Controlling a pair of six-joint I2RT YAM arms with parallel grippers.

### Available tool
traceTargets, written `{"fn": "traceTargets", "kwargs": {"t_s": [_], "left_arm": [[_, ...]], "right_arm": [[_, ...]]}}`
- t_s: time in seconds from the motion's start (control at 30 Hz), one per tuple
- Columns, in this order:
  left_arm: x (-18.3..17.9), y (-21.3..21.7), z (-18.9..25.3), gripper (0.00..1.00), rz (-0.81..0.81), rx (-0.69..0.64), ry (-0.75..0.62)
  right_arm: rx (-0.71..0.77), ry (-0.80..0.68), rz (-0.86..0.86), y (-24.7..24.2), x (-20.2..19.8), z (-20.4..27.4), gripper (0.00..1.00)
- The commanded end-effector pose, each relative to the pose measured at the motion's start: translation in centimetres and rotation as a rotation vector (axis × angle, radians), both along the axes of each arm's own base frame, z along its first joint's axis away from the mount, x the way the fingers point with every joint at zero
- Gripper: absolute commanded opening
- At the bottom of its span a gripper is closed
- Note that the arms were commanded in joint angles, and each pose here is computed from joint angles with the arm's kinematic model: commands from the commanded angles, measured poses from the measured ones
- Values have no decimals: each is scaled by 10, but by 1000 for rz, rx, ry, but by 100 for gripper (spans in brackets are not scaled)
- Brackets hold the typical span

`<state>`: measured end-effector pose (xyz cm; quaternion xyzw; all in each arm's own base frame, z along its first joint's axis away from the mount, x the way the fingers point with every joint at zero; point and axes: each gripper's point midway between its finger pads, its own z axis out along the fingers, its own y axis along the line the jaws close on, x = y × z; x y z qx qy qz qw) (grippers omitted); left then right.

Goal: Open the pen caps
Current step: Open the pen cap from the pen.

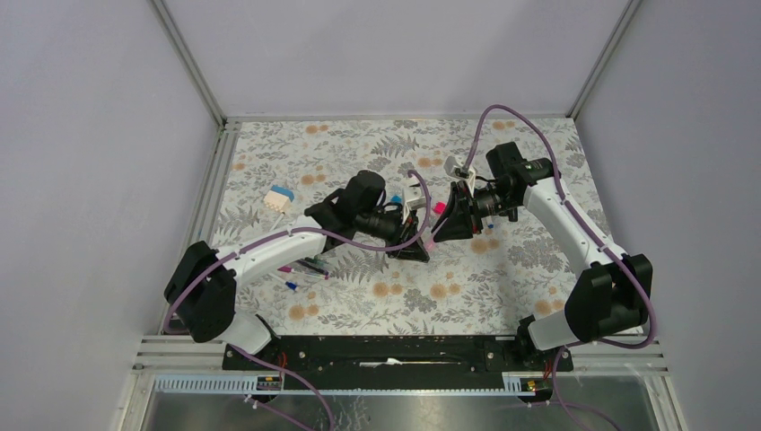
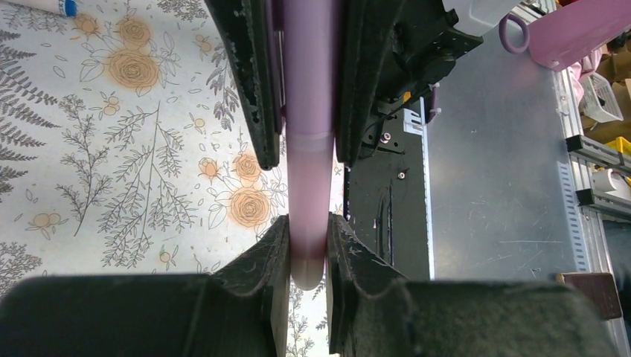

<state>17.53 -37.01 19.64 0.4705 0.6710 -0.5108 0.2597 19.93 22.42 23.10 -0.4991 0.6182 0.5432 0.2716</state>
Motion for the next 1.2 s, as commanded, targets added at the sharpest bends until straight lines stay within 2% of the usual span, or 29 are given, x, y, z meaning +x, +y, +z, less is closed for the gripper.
{"fn": "traceTargets", "kwargs": {"t_s": [0.0, 0.07, 0.1, 0.13, 0.27, 0.33, 0.37, 0.5, 0.6, 0.7, 0.83, 0.97, 1.17], "left_arm": [[16, -8, 28, 0, 23, -69, -83], [17, -8, 29, 0, 36, -70, -88], [18, -8, 31, 2, 47, -71, -91], [21, -7, 32, 12, 66, -72, -95], [34, 1, 48, 68, 182, -141, -107], [41, 11, 57, 90, 264, -204, -101], [44, 17, 64, 97, 307, -243, -99], [50, 37, 84, 99, 447, -395, -39], [54, 42, 91, 99, 512, -485, 51], [59, 37, 94, 99, 537, -547, 198], [75, 32, 94, 99, 606, -601, 334], [86, 26, 90, 98, 633, -614, 367], [80, 10, 82, 85, 539, -607, 403]], "right_arm": [[30, -3, 20, 4, -5, 13, 12], [24, -6, 12, 4, -4, 13, 1], [17, 0, 2, 4, -3, 12, 0], [8, 1, -12, 4, -1, 12, 0], [3, 77, -119, 1, 9, 12, 0], [55, 146, -187, -5, 17, 18, 0], [96, 196, -221, -9, 23, 23, 0], [237, 268, -311, -26, 42, 38, 0], [244, 324, -404, -31, 57, 36, 0], [230, 367, -484, -34, 71, 30, 0], [254, 436, -527, -33, 77, 27, 0], [259, 450, -523, -33, 76, 27, 0], [259, 452, -514, -32, 74, 27, 0]]}}
